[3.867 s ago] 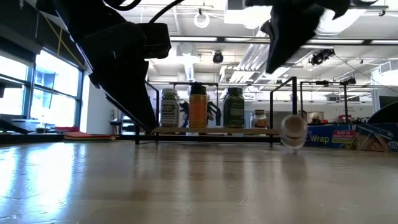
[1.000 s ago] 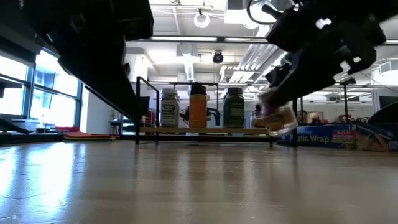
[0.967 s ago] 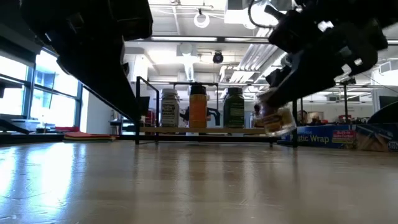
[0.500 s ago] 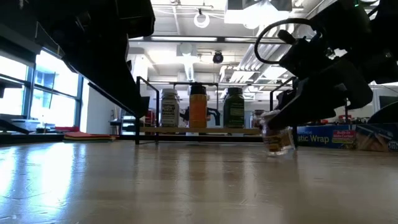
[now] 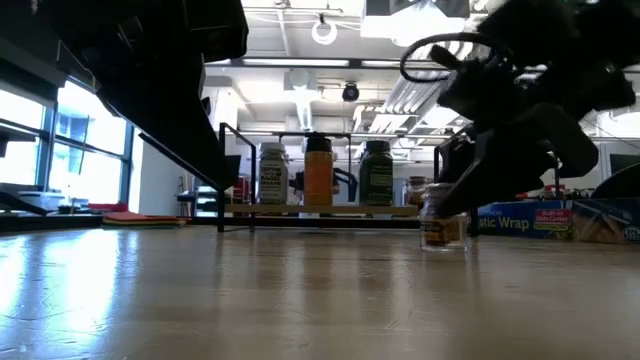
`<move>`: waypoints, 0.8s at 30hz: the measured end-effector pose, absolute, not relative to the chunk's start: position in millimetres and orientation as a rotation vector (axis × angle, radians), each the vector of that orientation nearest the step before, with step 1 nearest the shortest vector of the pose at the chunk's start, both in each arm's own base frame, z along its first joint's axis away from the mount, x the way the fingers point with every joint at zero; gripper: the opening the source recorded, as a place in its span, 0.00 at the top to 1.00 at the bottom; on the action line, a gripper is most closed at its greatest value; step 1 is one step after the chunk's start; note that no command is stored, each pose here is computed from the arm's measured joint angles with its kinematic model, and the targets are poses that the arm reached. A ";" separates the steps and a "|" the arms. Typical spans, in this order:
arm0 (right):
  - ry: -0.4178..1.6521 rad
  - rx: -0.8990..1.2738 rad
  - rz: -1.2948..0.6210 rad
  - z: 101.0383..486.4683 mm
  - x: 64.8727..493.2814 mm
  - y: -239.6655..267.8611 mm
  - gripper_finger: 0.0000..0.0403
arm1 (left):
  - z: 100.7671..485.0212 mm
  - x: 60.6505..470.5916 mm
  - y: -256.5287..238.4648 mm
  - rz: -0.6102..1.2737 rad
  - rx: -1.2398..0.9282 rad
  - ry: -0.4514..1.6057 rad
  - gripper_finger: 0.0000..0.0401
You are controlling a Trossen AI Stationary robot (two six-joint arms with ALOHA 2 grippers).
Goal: Shelf spices
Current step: Put the brown seasoning bottle on the shelf aligned with the other brown seasoning bottles
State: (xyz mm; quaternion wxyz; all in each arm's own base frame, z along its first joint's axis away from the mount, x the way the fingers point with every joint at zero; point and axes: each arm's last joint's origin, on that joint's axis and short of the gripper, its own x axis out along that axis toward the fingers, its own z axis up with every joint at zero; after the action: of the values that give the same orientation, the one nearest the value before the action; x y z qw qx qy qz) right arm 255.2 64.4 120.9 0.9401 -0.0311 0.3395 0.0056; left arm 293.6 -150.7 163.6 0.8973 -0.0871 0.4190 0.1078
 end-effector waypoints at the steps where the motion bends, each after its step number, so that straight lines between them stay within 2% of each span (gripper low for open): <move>1: 0.734 -0.079 0.011 124.6 259.3 65.5 0.43 | 163.5 293.6 -150.7 0.223 -0.180 0.868 0.69; 7: 0.973 -0.098 -0.022 158.0 278.7 68.4 0.42 | 163.6 294.0 -150.5 0.224 -0.192 0.867 0.69; 13: 1.021 -0.049 0.019 185.4 291.2 68.8 0.42 | 163.7 294.2 -150.7 0.220 -0.195 0.867 0.69; 20: 1.075 -0.035 0.020 178.6 293.9 61.1 0.42 | 163.5 294.2 -151.0 0.213 -0.199 0.872 0.69; 24: 1.121 -0.040 0.056 167.1 296.9 59.9 0.35 | 163.5 294.2 -151.1 0.209 -0.201 0.874 0.69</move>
State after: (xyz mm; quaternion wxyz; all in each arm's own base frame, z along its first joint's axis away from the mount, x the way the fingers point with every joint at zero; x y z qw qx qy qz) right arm 296.9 59.9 167.1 0.8464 -0.0188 0.5316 0.0267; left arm 294.2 -151.1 163.5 0.8959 -0.0968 0.4216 0.1010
